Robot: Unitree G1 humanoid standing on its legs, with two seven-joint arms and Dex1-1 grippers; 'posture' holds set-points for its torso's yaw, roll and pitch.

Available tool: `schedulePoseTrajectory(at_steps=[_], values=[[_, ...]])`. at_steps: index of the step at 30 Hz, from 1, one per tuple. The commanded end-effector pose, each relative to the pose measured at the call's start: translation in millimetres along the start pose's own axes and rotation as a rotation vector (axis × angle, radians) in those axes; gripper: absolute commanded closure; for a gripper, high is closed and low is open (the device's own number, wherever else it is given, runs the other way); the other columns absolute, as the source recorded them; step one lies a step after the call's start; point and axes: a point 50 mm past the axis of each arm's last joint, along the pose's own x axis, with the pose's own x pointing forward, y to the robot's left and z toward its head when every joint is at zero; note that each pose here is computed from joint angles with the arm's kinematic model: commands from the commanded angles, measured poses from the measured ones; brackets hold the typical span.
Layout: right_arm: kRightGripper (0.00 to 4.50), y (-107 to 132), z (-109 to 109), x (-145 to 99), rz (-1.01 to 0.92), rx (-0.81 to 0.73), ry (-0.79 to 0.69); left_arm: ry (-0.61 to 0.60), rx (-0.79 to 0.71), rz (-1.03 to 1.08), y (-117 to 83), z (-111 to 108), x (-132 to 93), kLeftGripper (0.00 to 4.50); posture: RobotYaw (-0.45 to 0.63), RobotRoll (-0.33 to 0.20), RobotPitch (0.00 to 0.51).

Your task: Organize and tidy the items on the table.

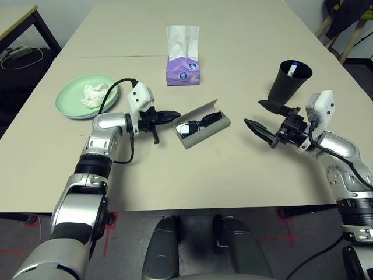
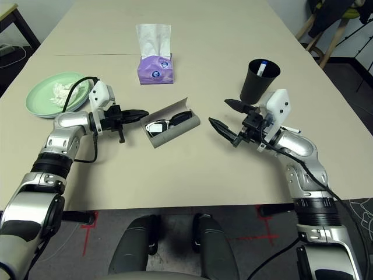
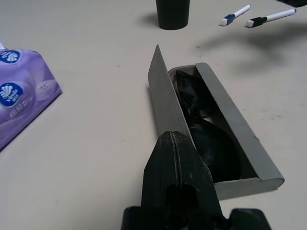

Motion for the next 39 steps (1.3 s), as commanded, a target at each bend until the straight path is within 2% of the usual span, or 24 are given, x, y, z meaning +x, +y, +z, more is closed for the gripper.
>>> schedulePoseTrajectory(at_steps=[1, 15, 21, 31, 34, 39], values=[[0.00, 0.6, -2.0, 3.6, -0.007, -0.002, 0.002, -0.005, -0.021, -0.052, -11.7, -3.6, 5.6, 4.46, 0.05, 0.000, 0.172], [0.00, -0.8, 1.8, 9.8, 0.011, -0.016, -0.012, -0.007, -0.041, -0.100, -35.6, -2.2, 8.9, 4.46, 0.06, 0.000, 0.176], [0.00, -0.5, 3.5, 11.1, 0.017, -0.023, -0.018, 0.077, -0.036, -0.108, -41.8, -13.0, 8.0, 4.46, 0.06, 0.000, 0.177], [0.00, -2.3, 7.5, 10.1, 0.012, -0.042, -0.023, 0.210, 0.017, -0.101, -37.7, -21.7, 5.9, 4.46, 0.05, 0.000, 0.168], [0.00, -3.1, 6.4, 9.1, 0.007, -0.047, -0.017, 0.183, 0.015, -0.080, -34.3, -18.0, 5.4, 4.46, 0.05, 0.000, 0.165], [0.00, -3.2, 4.2, 8.0, 0.010, -0.039, -0.008, 0.008, 0.030, -0.026, -16.2, 10.3, -0.9, 4.46, 0.06, 0.000, 0.164]])
